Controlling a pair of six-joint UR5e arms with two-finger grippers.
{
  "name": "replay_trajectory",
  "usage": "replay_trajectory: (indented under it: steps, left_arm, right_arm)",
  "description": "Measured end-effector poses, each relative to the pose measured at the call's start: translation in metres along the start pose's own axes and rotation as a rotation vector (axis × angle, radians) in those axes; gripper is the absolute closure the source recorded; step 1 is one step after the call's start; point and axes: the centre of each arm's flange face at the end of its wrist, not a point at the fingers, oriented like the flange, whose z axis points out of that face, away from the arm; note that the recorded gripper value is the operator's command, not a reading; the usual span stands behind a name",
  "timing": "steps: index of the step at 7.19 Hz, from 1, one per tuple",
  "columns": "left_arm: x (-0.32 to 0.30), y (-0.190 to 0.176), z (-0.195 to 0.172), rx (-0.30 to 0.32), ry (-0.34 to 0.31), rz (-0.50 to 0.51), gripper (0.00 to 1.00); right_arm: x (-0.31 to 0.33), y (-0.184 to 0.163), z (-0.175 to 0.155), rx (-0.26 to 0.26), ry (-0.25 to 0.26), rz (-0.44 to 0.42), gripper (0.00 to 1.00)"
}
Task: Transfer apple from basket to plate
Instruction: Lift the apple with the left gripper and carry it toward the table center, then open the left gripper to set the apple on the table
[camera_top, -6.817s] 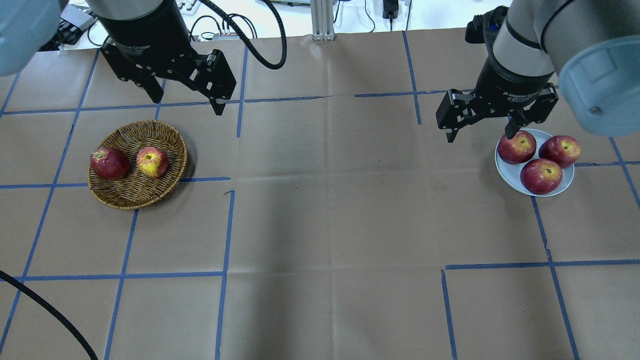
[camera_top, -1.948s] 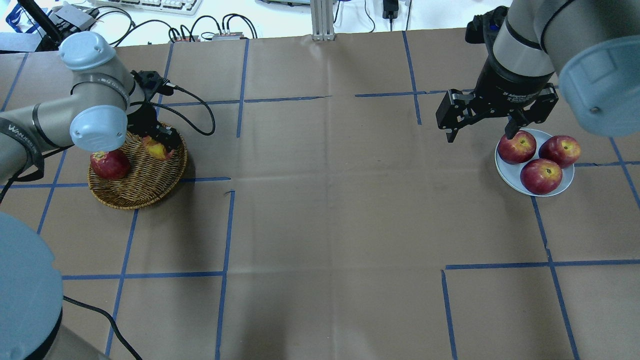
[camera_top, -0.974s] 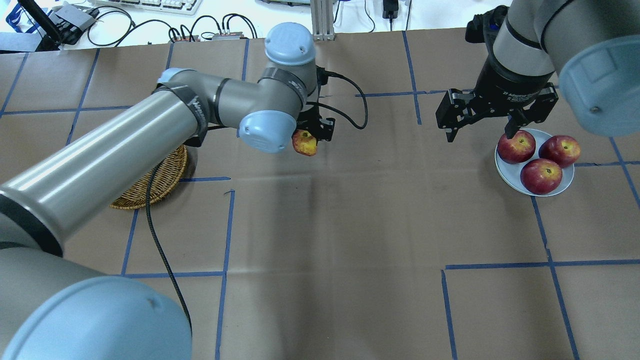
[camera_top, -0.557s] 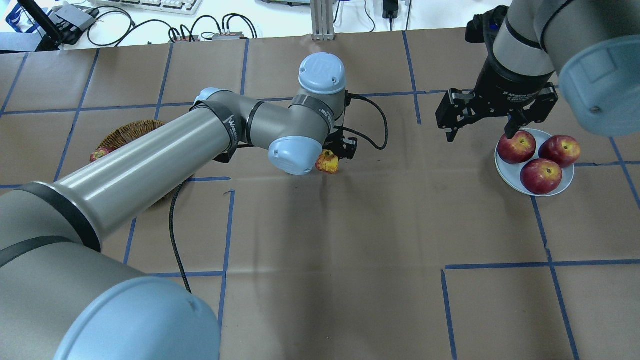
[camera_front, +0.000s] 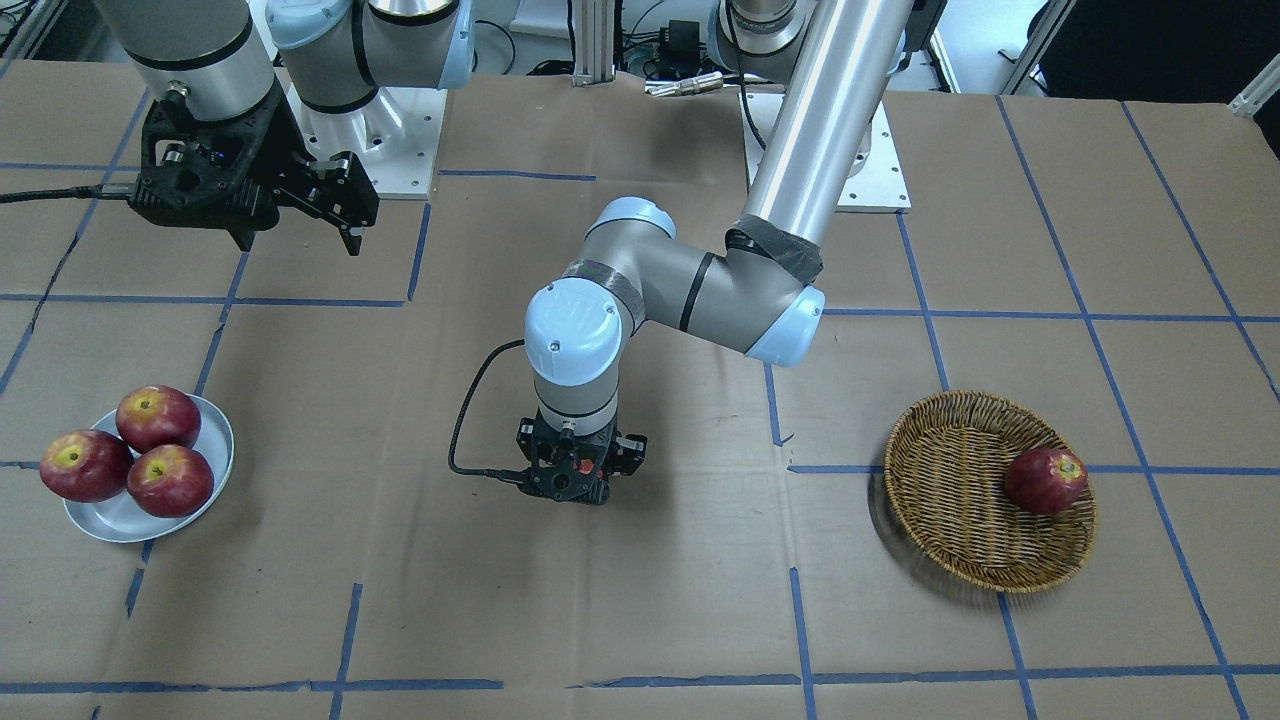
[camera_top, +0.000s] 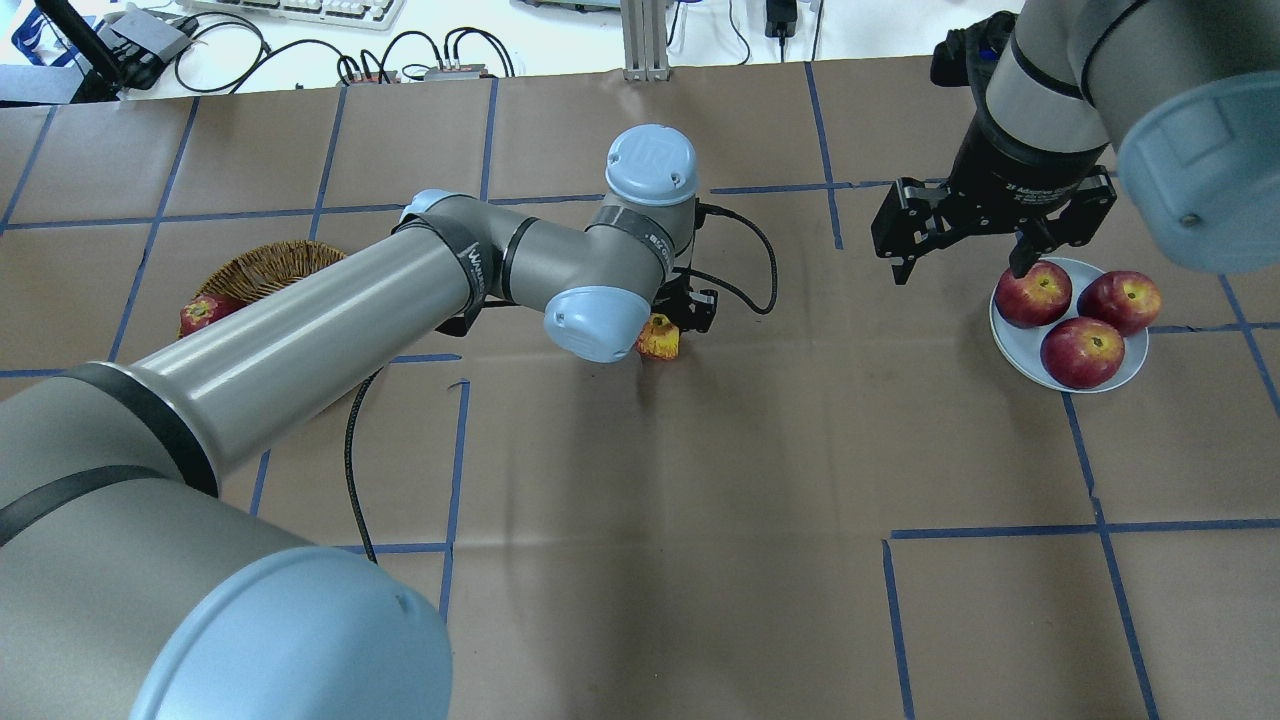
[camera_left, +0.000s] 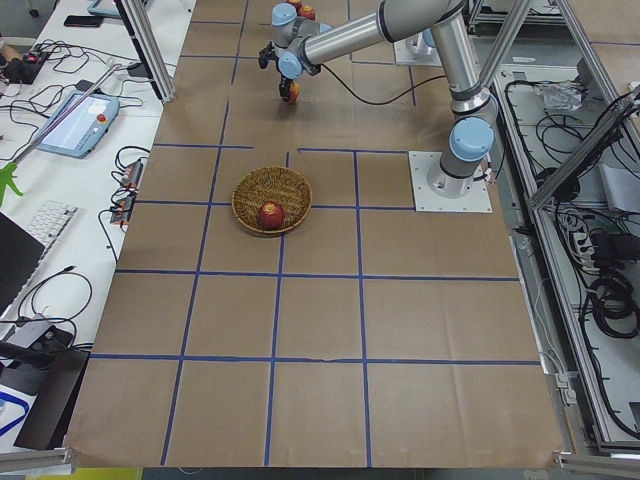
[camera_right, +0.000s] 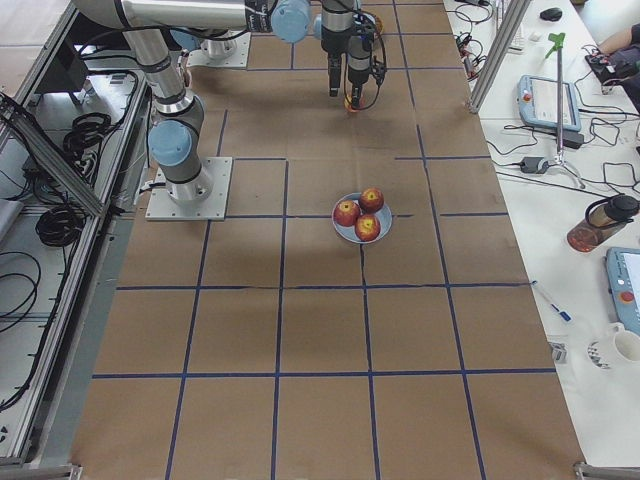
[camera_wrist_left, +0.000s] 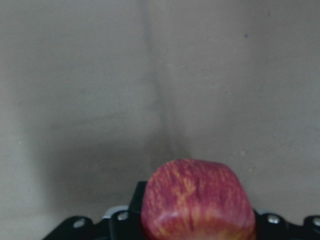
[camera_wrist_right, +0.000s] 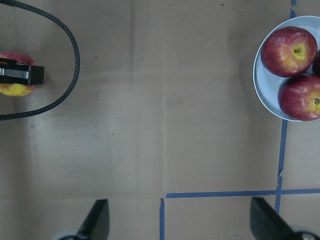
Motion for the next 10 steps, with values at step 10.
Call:
replay_trajectory:
  steps: [10]
  left_arm:
    - [-0.065, 0.04, -0.18, 0.011, 0.001, 0.025, 0.01]
  right_arm:
    - [-0.001, -0.001, -0.001, 0.007, -0.001, 0.005, 0.0]
